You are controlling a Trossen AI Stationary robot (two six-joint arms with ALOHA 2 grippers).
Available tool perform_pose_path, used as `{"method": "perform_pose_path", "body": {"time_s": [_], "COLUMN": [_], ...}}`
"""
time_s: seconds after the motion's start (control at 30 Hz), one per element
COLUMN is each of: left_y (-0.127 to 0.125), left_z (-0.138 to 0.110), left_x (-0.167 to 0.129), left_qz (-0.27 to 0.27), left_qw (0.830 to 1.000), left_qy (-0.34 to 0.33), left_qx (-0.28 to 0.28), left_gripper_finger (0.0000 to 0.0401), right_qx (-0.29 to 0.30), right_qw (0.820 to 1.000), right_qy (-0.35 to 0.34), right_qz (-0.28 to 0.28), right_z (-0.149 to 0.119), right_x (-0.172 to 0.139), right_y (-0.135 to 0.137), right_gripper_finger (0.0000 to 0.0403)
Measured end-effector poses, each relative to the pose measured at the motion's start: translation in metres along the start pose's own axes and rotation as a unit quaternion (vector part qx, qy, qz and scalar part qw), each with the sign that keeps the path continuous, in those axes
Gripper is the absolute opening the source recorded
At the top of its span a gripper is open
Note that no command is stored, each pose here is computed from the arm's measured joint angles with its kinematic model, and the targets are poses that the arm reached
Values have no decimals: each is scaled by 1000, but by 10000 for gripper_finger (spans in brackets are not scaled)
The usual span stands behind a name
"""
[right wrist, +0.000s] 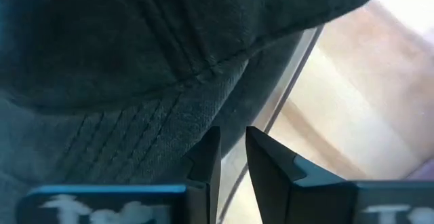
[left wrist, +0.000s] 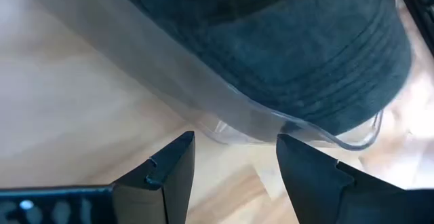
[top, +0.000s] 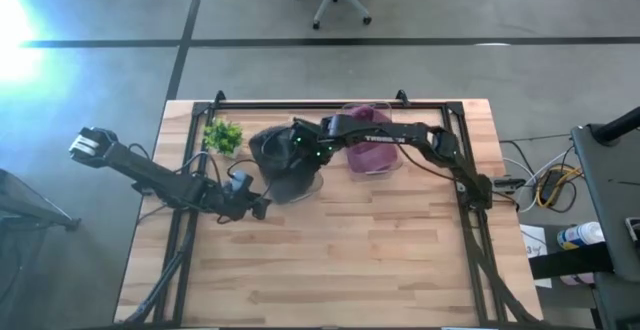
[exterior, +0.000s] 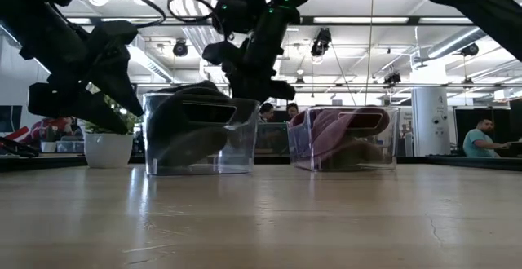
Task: Pick & Place hat
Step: Put the black cap into the transparent bin
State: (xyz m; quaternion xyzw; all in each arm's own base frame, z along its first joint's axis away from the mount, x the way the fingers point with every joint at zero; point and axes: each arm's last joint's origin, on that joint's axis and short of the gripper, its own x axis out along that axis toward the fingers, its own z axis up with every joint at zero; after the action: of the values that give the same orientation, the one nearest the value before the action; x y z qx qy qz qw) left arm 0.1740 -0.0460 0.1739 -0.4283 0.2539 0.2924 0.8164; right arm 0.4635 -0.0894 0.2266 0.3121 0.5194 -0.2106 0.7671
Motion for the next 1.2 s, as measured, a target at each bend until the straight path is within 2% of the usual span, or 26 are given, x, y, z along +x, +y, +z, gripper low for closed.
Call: {"method": "perform_pose_path", "body": {"time_s": [0.1,0.27,0.53,0.77,0.87,1.03,1.13,1.2], "left_y": [-2,-4,-25,-60,-69,-74,-73,-71], "left_z": [0,1,14,37,46,53,51,48], "left_x": [1,1,-13,-38,-47,-59,-62,-62], "left_qz": [-9,-14,-57,-111,-106,-76,-65,-61], "left_qw": [1000,1000,998,991,989,988,988,990], "left_qy": [2,-5,-16,-60,-86,-88,-77,-66], "left_qx": [-4,-6,-4,37,59,99,116,112], "left_gripper_finger": [202,202,202,202,202,202,202,202], "right_qx": [-18,-58,-94,-102,-119,-155,-152,-144], "right_qw": [1000,994,979,976,972,956,956,960], "right_qy": [18,46,5,19,14,-70,-118,-127], "right_qz": [-12,-85,-179,-194,-203,-238,-220,-205], "right_z": [-3,-8,-3,-8,-10,-7,3,13], "right_x": [7,4,-14,-5,-8,-41,-55,-52], "right_y": [6,8,7,4,6,16,17,10], "right_gripper_finger": [68,68,68,68,68,68,68,68]}}
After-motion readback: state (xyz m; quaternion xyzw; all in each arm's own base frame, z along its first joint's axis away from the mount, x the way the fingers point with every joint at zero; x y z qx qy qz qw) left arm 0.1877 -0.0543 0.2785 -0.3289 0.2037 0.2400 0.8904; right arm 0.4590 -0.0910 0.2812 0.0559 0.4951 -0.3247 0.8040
